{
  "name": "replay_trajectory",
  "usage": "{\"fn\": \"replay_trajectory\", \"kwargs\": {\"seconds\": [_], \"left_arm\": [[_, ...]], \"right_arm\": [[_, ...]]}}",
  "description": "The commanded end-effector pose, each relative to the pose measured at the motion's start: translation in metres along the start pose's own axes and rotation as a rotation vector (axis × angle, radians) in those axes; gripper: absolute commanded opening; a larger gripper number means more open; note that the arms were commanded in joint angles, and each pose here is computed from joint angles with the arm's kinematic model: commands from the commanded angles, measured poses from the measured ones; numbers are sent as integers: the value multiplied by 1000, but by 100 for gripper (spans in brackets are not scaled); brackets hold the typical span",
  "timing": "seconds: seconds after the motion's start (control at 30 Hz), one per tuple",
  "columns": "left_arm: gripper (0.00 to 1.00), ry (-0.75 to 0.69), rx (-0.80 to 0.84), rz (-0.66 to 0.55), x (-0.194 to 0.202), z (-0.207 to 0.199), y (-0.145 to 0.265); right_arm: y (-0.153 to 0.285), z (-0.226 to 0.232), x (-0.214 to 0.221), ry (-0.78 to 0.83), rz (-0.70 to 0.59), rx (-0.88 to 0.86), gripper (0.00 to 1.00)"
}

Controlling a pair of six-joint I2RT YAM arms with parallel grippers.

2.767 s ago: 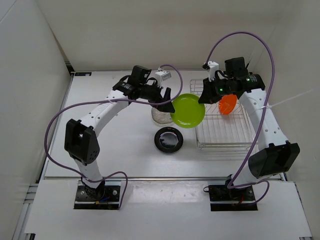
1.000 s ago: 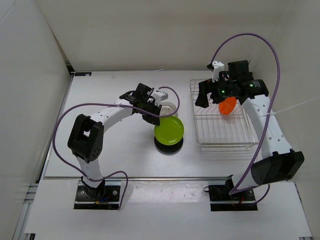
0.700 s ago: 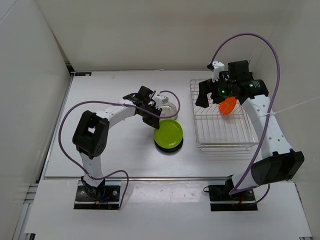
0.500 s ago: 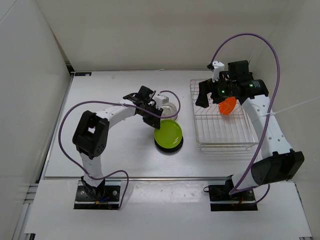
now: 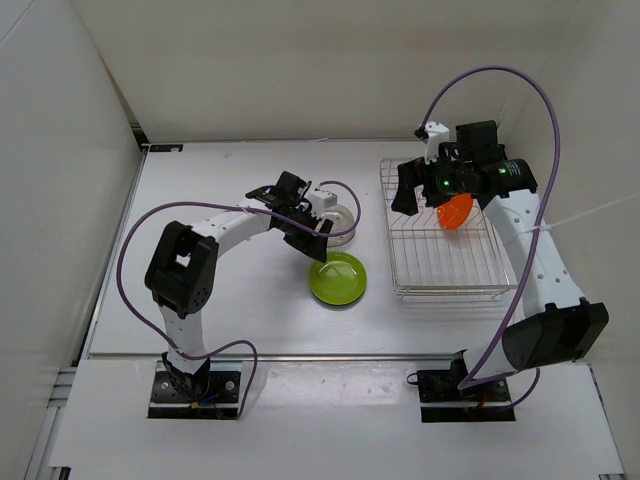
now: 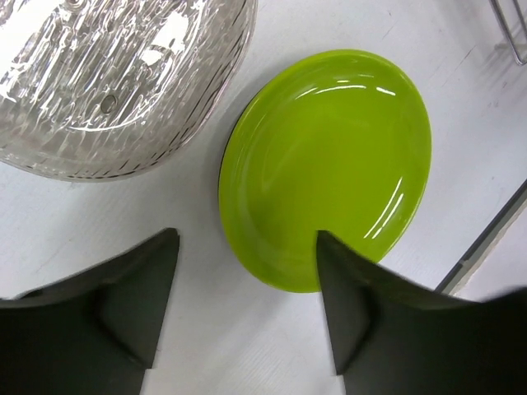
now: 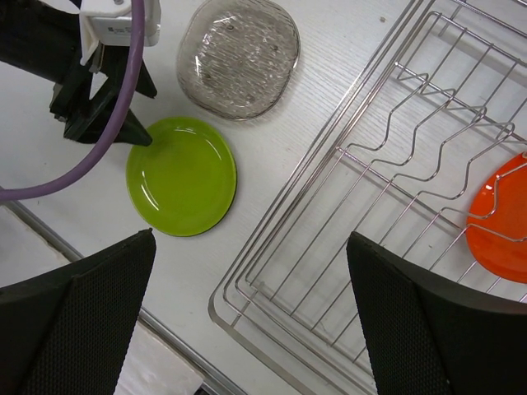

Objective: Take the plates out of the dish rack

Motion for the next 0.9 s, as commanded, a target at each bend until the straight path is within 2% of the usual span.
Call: {"fn": "replay_trajectory", "kwargs": {"seconds": [0.0, 0.03, 0.07, 0.2, 0.37, 0.43, 0.53, 0.73, 0.8, 0.83, 0.87], "left_arm": [[80, -40, 0, -64, -12, -9, 19], [84, -45, -1, -72, -13, -11, 22], [100, -50, -13, -83, -15, -11, 26], [100, -69, -29, -121, -21, -17, 39], [100, -115, -131, -208, -38, -21, 69], [100, -126, -165, -241, -41, -24, 82], [100, -129, -255, -275, -43, -22, 96], [100, -142, -320, -309, -41, -21, 108], [100, -145, -320, -316, -40, -22, 109], [100, -145, -320, -316, -40, -22, 109], [100, -148, -321, -325, -41, -23, 112]], "right_arm": [[8, 0, -7, 16, -48, 36, 100], [6, -3, -5, 5, -44, 65, 100], [6, -12, -7, -9, -49, 162, 100], [-3, -47, 0, -23, 8, 443, 100], [-11, -98, 0, 26, 105, 717, 100], [-19, -115, 0, 37, 136, 772, 100], [-25, -139, -5, 18, 165, 831, 93], [-38, -179, -3, -19, 219, 899, 84], [-41, -185, -1, -19, 235, 901, 77], [-43, -190, 3, -28, 250, 903, 68], [-43, -190, 3, -28, 250, 903, 63]]}}
Point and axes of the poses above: each gripper's point midway between its finger pads, its own y axis back along the fingers, its own z axis along the line the jaws close on, x = y × z, the point moved 8 cm from there along y, back along the fingers
